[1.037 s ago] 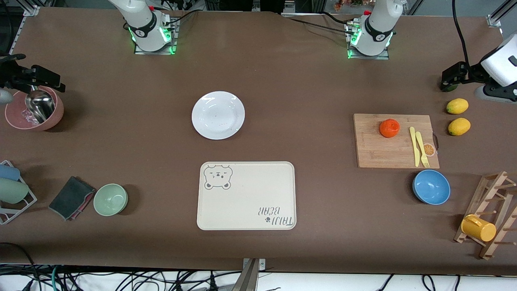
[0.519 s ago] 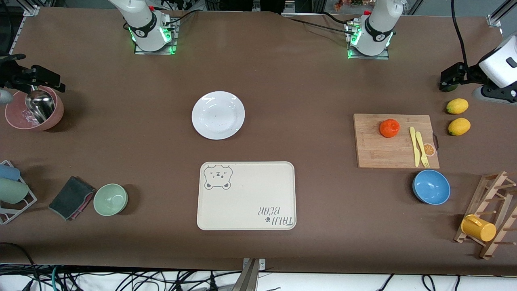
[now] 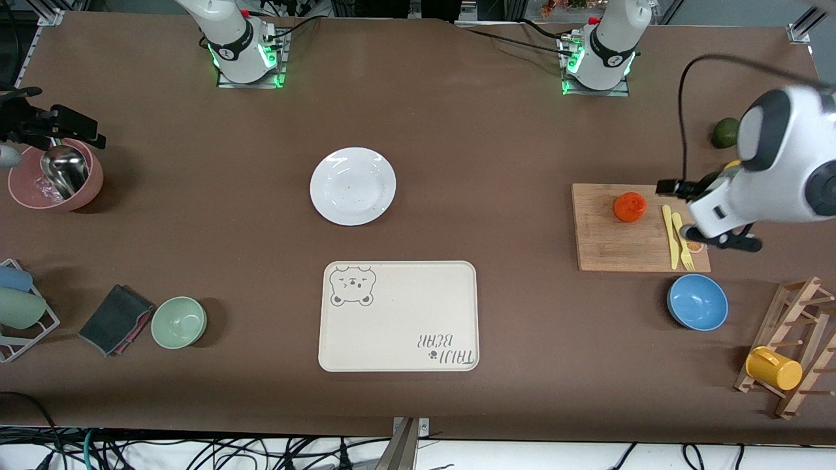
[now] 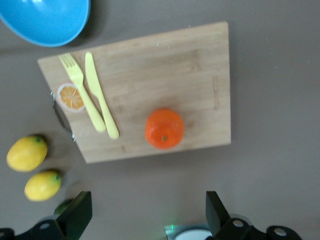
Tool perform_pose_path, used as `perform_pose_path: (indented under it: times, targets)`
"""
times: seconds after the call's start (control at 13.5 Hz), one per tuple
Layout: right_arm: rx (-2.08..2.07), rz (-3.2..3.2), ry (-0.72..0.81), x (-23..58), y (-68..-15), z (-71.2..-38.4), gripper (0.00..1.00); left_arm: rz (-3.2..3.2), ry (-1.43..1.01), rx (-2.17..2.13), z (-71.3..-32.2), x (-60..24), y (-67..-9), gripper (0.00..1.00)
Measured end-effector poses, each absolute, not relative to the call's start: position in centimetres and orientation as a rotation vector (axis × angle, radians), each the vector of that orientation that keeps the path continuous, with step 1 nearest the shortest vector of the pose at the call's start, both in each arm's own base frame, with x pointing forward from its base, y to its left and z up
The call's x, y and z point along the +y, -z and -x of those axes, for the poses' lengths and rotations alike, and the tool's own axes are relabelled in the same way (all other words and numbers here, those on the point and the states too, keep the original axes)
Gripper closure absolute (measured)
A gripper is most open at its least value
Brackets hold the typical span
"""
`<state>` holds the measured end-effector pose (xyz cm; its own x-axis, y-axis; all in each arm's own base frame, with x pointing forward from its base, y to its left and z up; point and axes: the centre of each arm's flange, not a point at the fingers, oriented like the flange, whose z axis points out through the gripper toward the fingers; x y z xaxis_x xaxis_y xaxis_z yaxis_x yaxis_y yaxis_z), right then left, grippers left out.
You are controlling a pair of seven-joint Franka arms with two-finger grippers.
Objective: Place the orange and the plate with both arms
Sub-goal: 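Reach the left gripper down to the orange on the cutting board, then grasp the orange with the left gripper and lift it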
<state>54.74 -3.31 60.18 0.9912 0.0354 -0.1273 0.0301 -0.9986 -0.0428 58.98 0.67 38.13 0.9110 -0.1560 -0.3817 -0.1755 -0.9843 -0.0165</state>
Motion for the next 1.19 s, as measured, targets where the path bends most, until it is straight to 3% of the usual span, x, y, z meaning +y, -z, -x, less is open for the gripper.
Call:
perform_pose_path:
  times: [0.59, 1.19]
  targets:
    - [-0.051, 3.094, -0.200, -3.3, -60.2, -54.7, 0.00, 3.066, -0.348, 0.146, -52.9, 2.1, -25.6, 0.00]
    - [-0.051, 3.094, -0.200, -3.3, -60.2, -54.7, 0.00, 3.111, -0.482, -0.010, -49.7, 2.3, -19.1, 0.00]
